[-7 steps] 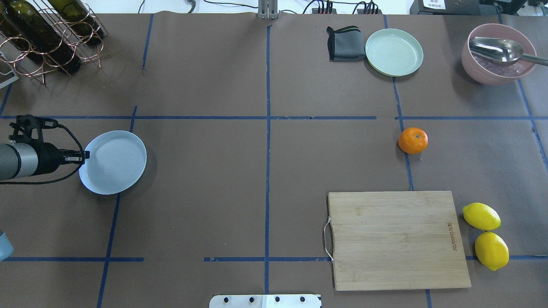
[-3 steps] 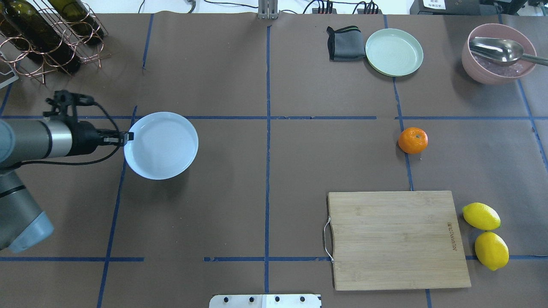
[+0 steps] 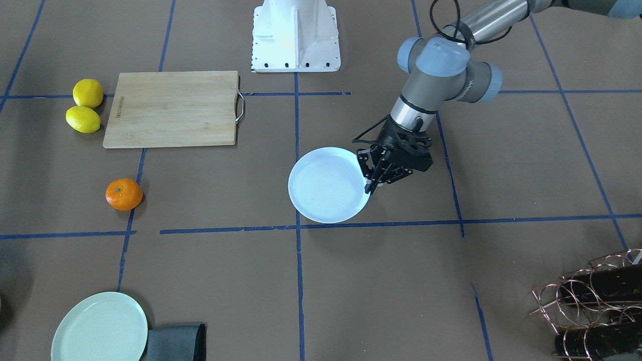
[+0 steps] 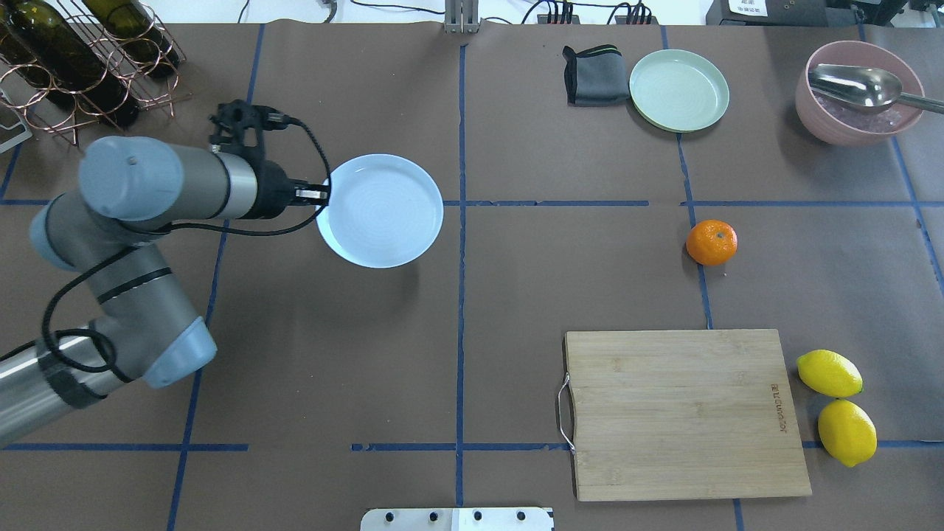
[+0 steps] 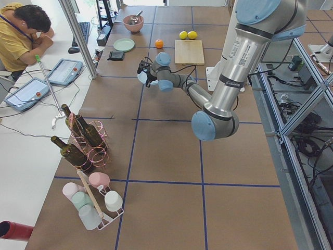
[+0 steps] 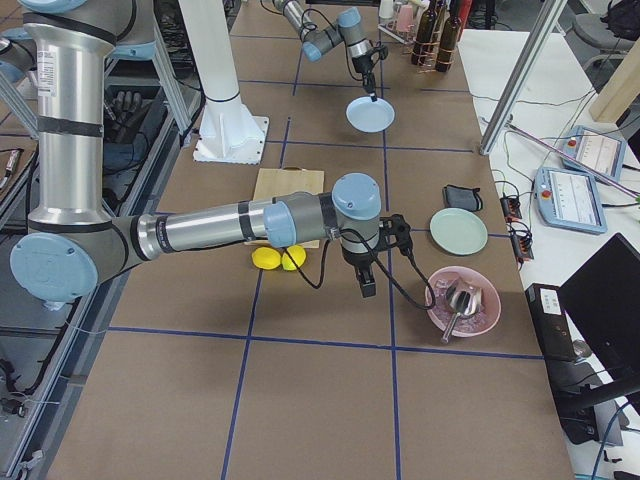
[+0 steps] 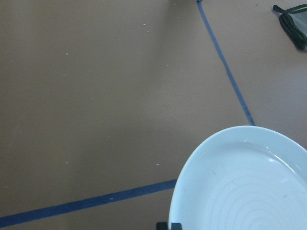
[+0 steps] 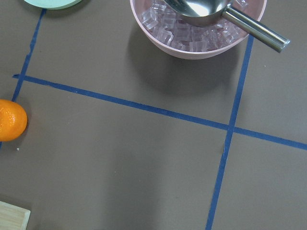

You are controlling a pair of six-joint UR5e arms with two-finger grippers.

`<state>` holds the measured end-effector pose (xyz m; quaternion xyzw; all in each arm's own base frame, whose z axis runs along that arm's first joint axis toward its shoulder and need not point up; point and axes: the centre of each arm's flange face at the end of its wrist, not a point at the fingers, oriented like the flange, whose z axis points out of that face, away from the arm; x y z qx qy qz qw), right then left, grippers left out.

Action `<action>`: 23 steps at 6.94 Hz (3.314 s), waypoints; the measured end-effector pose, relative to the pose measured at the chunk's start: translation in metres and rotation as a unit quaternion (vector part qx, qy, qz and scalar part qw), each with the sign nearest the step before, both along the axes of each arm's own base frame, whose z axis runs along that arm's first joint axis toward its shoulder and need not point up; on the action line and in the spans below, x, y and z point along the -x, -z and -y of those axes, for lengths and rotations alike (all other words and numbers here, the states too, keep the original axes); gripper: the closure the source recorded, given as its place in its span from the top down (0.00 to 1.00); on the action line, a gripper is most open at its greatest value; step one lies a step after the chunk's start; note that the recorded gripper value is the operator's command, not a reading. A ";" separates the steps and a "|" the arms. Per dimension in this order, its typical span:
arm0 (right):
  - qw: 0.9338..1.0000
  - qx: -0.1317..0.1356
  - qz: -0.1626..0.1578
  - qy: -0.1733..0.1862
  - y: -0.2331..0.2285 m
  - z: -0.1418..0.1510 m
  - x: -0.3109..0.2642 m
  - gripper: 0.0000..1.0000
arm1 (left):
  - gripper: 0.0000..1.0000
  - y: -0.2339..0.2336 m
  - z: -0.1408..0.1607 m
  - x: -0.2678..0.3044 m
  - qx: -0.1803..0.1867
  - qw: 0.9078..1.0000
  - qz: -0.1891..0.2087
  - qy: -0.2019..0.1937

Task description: Pick orange to plate

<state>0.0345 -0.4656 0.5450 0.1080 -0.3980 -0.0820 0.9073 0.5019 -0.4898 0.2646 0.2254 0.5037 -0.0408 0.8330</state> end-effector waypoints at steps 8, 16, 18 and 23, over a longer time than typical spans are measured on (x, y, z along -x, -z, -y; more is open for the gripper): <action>1.000 -0.008 0.000 0.004 0.003 0.001 0.000 1.00 | 1.00 0.006 -0.014 -0.060 -0.013 0.999 0.037 0.010; 0.998 -0.059 0.011 0.009 0.018 0.006 0.009 1.00 | 1.00 -0.157 0.075 0.436 0.030 0.959 0.223 -0.172; 0.997 -0.069 0.011 0.023 0.028 0.011 0.024 1.00 | 1.00 -0.262 0.037 0.537 0.089 0.956 0.199 -0.197; 0.996 -0.071 -0.007 0.059 0.096 0.045 0.162 1.00 | 1.00 -0.352 -0.035 0.576 0.094 0.966 0.173 -0.169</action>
